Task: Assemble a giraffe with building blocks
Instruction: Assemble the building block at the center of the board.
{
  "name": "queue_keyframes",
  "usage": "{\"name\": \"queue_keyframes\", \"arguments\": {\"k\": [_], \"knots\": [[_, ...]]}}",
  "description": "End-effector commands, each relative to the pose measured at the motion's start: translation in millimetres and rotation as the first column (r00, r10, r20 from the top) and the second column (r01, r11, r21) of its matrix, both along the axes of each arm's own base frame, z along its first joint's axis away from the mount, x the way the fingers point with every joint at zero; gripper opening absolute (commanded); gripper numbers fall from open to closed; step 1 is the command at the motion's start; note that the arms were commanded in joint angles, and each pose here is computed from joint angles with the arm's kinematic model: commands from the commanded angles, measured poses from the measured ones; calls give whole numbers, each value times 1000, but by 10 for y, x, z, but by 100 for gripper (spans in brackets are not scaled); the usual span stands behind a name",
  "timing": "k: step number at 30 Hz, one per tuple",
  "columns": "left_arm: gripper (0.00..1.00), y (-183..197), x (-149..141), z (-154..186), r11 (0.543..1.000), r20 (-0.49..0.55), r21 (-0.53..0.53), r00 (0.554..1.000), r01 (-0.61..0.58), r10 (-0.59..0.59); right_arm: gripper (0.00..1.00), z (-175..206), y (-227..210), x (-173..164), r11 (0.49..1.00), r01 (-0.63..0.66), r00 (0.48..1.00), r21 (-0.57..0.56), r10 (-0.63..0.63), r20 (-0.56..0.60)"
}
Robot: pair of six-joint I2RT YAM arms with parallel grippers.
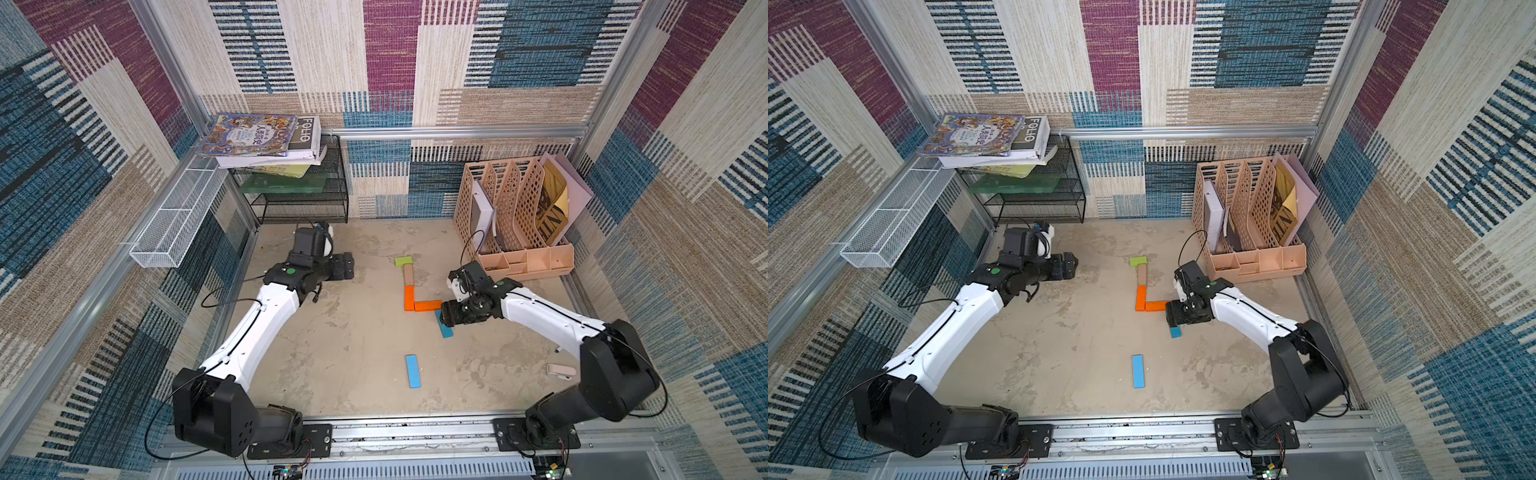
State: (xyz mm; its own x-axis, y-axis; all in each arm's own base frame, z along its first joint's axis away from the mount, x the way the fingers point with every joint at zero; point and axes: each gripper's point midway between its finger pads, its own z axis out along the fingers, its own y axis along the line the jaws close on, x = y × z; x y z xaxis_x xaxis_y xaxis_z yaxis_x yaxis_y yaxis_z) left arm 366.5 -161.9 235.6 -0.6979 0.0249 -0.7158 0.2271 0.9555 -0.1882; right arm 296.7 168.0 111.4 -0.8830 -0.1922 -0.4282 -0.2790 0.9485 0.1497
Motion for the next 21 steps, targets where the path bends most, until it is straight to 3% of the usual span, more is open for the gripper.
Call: {"name": "queue_keyframes", "arguments": {"k": [1, 3, 6, 9, 15, 21], "knots": [[87, -465, -648, -412, 998, -191, -14, 980, 62, -63, 96, 245, -376, 114, 994, 63, 992, -93, -53, 111], [87, -810, -1079, -713, 995, -272, -38, 957, 96, -103, 96, 365, -524, 179, 989, 133, 978, -66, -120, 173], [88, -1087, -1591, -1177, 997, -381, -7, 921, 77, -74, 96, 440, -379, 194, 992, 115, 975, 59, -124, 185], [88, -1278, -1913, -1489, 1000, -475, 10, 880, 30, -21, 96, 358, -511, 213, 978, 207, 965, 28, -209, 155], [87, -1552, -2236, -1655, 995, -554, 19, 827, -99, 93, 98, 203, -616, 185, 972, 232, 965, 39, -235, 113], [81, -1588, -2302, -1787, 978, -593, 98, 779, -182, 204, 96, 86, -585, 150, 974, 215, 969, 73, -222, 109]]}}
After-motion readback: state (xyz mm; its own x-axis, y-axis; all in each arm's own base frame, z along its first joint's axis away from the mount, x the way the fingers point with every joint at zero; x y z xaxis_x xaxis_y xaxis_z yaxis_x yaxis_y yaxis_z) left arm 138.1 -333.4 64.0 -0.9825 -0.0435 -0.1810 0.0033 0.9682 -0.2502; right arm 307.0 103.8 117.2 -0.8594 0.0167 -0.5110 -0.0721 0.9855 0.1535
